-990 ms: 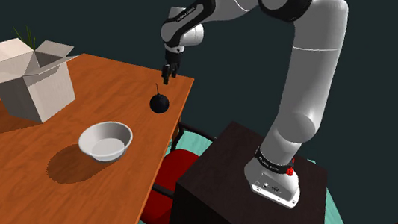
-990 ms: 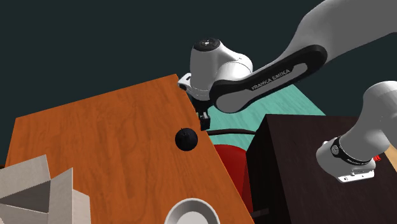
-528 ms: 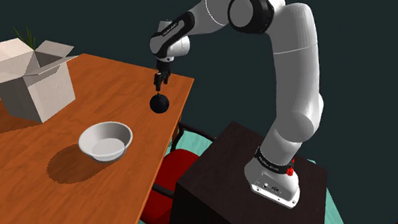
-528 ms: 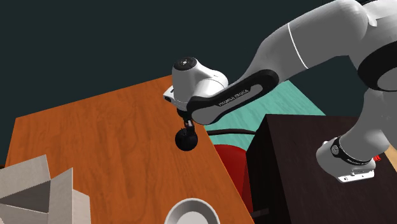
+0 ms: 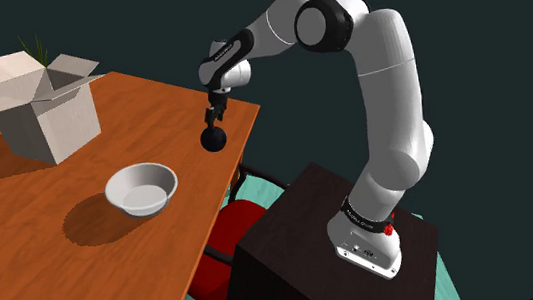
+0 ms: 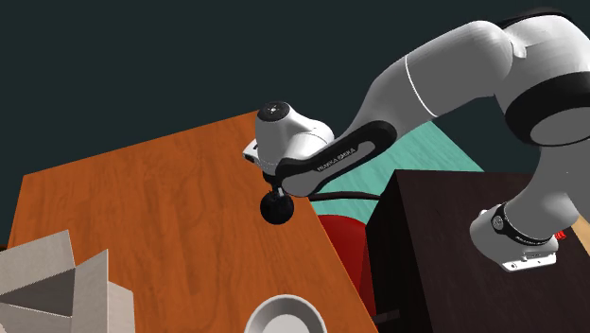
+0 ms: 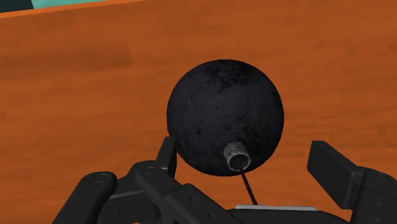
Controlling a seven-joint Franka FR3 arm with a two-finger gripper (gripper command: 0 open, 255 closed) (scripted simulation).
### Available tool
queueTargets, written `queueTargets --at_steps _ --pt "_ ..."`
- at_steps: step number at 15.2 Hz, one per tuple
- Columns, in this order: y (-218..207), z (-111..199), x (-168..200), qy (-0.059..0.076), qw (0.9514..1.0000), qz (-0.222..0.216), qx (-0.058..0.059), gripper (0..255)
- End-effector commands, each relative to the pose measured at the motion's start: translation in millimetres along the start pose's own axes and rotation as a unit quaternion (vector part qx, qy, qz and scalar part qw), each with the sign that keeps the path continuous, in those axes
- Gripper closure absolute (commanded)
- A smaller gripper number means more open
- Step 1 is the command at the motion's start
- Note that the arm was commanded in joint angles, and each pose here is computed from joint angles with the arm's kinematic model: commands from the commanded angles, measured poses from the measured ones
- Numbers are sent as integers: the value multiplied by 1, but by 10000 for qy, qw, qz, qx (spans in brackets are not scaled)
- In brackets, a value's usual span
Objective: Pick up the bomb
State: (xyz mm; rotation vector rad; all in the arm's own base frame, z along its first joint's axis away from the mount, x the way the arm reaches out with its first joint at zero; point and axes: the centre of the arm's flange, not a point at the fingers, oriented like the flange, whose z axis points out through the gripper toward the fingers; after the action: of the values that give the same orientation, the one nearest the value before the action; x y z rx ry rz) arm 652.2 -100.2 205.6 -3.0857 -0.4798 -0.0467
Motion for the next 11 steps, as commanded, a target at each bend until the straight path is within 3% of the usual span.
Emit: queueTargets --at_steps 1,2,11 --pt "0 3 0 3 10000 0 -2 0" --pt "0 3 1 3 10000 0 -1 255" --pt "0 3 0 3 10000 0 -2 255"
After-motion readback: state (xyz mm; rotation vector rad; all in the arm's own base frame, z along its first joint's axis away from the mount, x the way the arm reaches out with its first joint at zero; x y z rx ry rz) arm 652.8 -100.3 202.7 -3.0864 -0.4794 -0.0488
